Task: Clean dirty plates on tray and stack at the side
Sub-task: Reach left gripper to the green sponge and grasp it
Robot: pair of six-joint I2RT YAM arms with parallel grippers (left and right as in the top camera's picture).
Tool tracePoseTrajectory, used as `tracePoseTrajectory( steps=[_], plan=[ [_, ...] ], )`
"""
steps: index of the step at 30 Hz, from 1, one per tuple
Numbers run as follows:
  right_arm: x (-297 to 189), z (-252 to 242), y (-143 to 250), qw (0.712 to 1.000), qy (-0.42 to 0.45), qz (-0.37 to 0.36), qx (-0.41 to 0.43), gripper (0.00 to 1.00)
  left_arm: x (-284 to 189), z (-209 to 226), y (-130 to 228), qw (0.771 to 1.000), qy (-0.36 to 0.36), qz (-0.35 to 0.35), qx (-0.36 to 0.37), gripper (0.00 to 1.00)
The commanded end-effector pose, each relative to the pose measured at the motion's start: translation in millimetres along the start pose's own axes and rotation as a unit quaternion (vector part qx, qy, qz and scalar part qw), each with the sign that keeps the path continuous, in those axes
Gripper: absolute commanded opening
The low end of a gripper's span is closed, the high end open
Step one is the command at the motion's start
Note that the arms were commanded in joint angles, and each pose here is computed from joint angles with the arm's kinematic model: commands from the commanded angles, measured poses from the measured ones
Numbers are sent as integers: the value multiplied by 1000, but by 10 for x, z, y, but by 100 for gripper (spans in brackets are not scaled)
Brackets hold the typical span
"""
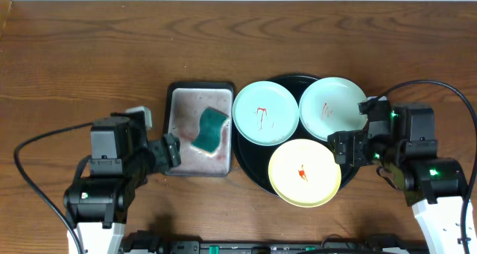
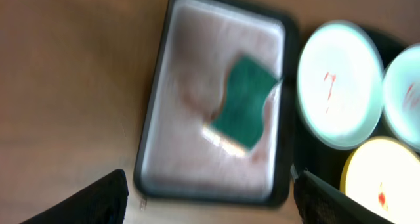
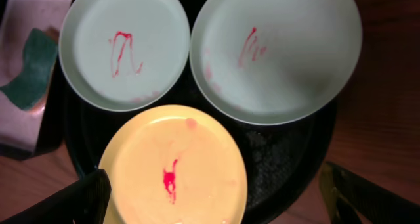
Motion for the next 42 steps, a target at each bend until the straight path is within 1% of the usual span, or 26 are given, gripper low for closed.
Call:
tracePoseTrajectory(
  steps=[1,4,6,9,11,15,19,24,28,31,34,36,39,41,42],
  plan=[
    [-34,58,-62,1000,-19,-9,-4,99,20,-92,-218,999,21,-37,6,81],
    [-29,57,-63,1000,-19,-9,-4,99,189,-181,-300,998,31,-32,35,80],
    [-28,57,-65,1000,-19,-9,-3,99,358,-248,-300,998,30,-12,52,77],
    [-29,57,-69,1000,-19,-10,-4,99,634,-324,-248,997,8,23,78,74],
    [-29,57,-68,1000,-19,-10,-4,99,823,-403,-189,993,-2,45,112,73],
    [-29,57,-68,1000,-19,-10,-4,99,1159,-517,-80,983,-34,70,164,72],
    [-29,57,-69,1000,-19,-10,-4,99,1425,-610,-1,979,-31,87,180,69],
    [-29,57,-69,1000,-19,-10,-4,99,1703,-595,76,976,-38,108,183,60],
    [-29,57,-69,1000,-19,-10,-4,99,1856,-549,155,973,-47,129,183,58],
    [-29,57,-74,1000,-19,-12,-4,99,1955,-516,212,971,-53,143,183,51],
    [-29,57,-74,1000,-19,-12,-4,99,2028,-481,271,969,-59,158,179,40],
    [-29,57,-74,1000,-19,-12,-4,99,2047,-473,291,969,-59,163,178,36],
    [-29,57,-74,1000,-19,-12,-4,99,2085,-454,328,967,-63,172,178,24],
    [-29,57,-72,1000,-19,-11,-4,99,2092,-439,349,965,-66,178,178,19],
    [-29,57,-71,1000,-19,-11,-4,99,2092,-430,363,965,-68,182,179,12]
  ],
)
Point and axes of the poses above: each gripper's point midway between its finger pads, its own x axis out along the fingers, its own z axis along the line the jaws close on, y = z × x, the point moved 7 cm from there along -x, back along the fingers, and after that the axes turned 3 degrees about -x, right-handed, at the moved point
